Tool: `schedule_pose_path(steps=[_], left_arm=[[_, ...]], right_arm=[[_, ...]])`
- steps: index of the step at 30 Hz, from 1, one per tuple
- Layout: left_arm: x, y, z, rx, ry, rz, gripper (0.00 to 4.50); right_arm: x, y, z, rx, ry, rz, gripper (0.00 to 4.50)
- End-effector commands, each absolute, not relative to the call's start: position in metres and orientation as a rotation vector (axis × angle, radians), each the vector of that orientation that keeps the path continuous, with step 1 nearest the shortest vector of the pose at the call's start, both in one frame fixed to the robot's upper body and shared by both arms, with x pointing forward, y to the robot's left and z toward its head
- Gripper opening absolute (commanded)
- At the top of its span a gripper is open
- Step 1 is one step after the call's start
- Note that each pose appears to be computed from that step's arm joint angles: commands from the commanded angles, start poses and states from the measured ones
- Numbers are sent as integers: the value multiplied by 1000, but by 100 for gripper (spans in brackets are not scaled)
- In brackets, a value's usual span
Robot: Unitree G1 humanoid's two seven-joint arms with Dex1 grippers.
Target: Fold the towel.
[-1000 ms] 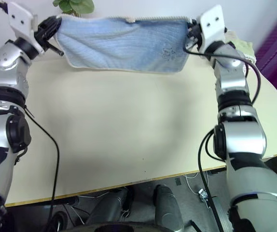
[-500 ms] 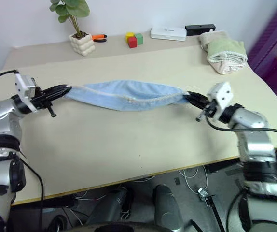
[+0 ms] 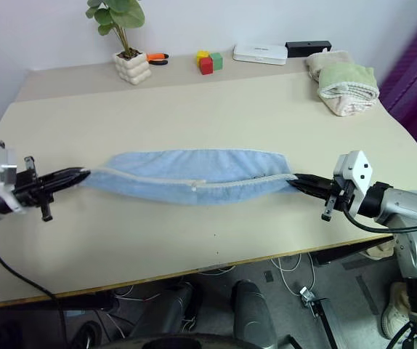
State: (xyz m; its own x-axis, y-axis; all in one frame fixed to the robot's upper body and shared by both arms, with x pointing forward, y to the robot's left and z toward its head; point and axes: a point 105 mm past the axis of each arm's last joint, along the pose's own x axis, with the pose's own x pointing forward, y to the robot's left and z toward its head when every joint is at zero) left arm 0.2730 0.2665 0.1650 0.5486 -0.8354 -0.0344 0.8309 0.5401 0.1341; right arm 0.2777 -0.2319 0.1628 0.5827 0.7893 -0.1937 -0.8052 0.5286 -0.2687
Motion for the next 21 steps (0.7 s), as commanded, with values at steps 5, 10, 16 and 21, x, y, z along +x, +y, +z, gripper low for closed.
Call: schedule_pose_path(steps=[5, 10, 16, 21], left_arm=[[257, 273, 175, 134, -64, -908, 0], [283, 279, 183, 189, -156, -797, 0], [313, 284, 189, 194, -234, -726, 0], [324, 280, 179, 219, -223, -711, 0]], right_arm=[[271, -249, 178, -389, 42, 965, 8], [293, -248, 188, -413, -39, 901, 8], [313, -238, 185, -452, -80, 878, 8], [324, -231, 180, -474, -95, 873, 8]])
